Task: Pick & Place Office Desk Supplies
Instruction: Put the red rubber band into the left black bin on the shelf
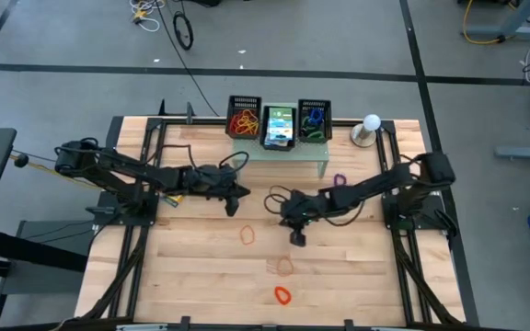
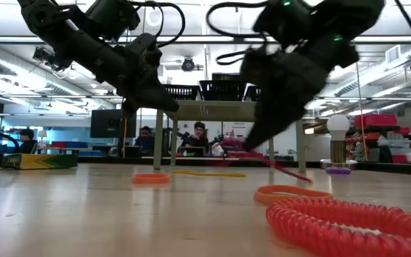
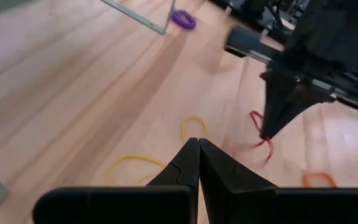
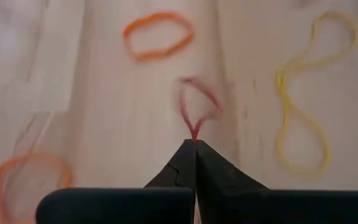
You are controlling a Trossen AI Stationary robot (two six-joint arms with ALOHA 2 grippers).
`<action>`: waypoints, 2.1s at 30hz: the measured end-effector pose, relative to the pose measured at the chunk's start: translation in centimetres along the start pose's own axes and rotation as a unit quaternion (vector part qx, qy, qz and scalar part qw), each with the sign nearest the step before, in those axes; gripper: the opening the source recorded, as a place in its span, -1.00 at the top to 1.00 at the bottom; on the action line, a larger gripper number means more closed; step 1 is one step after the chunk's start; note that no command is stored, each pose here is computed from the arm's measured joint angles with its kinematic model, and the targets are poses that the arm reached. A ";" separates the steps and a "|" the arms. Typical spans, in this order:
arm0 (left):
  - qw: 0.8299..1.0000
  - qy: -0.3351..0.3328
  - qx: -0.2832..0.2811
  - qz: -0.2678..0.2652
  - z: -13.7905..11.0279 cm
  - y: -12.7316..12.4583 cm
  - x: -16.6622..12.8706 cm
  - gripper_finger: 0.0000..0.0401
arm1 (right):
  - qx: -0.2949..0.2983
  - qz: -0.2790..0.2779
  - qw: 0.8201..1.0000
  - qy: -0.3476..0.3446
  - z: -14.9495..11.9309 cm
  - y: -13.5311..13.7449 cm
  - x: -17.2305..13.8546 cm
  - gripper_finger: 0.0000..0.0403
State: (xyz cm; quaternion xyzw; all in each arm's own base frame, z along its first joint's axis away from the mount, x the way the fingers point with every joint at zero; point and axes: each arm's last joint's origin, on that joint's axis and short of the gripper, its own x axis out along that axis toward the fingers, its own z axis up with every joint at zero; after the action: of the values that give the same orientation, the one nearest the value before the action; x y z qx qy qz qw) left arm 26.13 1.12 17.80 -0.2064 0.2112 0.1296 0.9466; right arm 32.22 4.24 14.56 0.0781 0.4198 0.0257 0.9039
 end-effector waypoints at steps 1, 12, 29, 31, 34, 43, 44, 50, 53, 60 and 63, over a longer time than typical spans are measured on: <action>1.000 0.004 0.004 -0.003 -0.1 -0.1 0.0 0.96 | -0.002 -0.002 1.000 -0.005 0.4 0.0 0.4 1.00; 0.996 0.059 0.044 -0.041 -1.3 -0.9 -0.2 0.90 | 0.010 -0.038 0.998 -0.040 4.0 1.0 4.2 0.89; 0.998 0.063 0.018 -0.016 -2.0 -4.4 -0.3 0.77 | -0.022 -0.021 0.999 0.012 1.4 1.0 -5.7 0.82; 0.996 0.082 0.014 -0.014 -2.2 -4.7 0.3 0.85 | 0.022 -0.016 1.000 -0.003 -0.8 0.8 -6.5 0.95; 0.993 0.115 0.014 -0.025 -2.5 -5.2 1.7 0.96 | 0.081 -0.033 0.996 -0.029 -3.6 0.8 -8.2 0.92; 0.970 0.237 0.046 0.015 -1.8 -7.8 6.1 0.53 | 0.108 -0.054 0.988 -0.095 -7.2 0.6 -11.8 0.97; 0.968 0.248 0.044 0.018 -1.7 -8.0 6.6 0.45 | 0.105 -0.054 0.988 -0.096 -7.5 0.5 -12.0 0.96; 0.960 0.274 0.034 0.045 -1.7 -8.9 8.8 -0.05 | 0.082 -0.066 0.989 -0.100 -8.2 0.2 -12.7 0.95; 0.956 0.280 0.048 0.078 -2.3 -8.7 9.8 -0.23 | 0.066 -0.069 0.991 -0.098 -8.2 0.2 -12.9 0.97; 0.940 0.315 0.068 0.110 -3.1 -8.0 10.3 -0.11 | 0.061 -0.076 0.991 -0.096 -8.3 0.1 -12.9 0.95; 0.934 0.331 0.076 0.110 -3.3 -7.9 10.1 0.20 | 0.064 -0.082 0.989 -0.103 -8.2 0.1 -12.9 0.96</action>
State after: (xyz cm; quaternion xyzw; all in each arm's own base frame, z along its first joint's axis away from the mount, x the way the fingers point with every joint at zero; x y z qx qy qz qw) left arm 36.47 -5.76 13.13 -0.1408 0.5428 0.1415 0.8158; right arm 17.65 3.84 19.12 0.1030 0.3303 -0.0838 0.9345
